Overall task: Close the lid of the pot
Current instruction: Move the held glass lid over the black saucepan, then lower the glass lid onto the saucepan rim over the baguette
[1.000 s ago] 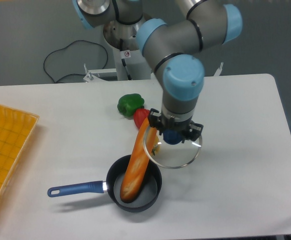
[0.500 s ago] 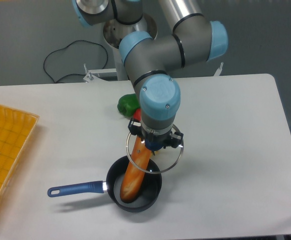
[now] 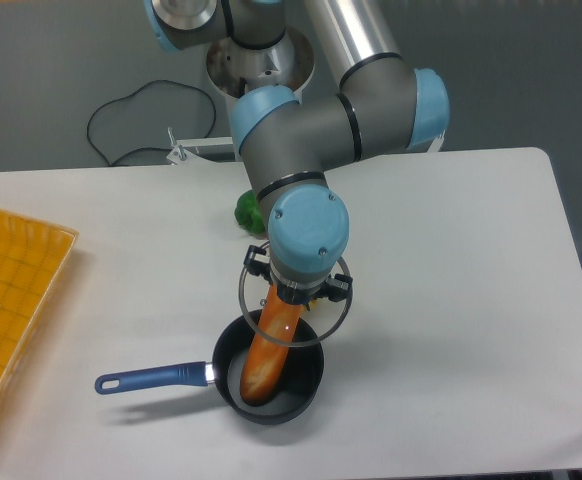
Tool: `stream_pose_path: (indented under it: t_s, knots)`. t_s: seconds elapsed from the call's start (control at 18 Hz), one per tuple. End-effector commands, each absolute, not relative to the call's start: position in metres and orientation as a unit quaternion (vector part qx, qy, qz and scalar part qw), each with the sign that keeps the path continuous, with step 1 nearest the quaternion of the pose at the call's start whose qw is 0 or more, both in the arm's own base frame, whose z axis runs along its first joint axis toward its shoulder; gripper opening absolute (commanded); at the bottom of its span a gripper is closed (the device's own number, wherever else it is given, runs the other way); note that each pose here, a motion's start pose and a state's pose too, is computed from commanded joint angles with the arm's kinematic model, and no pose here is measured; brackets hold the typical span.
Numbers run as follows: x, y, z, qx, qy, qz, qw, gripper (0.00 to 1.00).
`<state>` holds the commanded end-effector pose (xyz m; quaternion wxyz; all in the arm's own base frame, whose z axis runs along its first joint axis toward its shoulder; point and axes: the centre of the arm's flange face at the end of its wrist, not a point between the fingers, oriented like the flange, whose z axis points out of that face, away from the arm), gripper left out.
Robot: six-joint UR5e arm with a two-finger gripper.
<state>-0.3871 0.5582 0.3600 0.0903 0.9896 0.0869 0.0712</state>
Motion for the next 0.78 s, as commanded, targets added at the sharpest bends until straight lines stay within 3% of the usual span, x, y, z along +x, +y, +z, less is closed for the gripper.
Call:
stream_pose_path:
  t_s: [0.78]
  knots:
    - [-0.389,0.576,0.355,0.986,0.095,0.083,0.106,0.48]
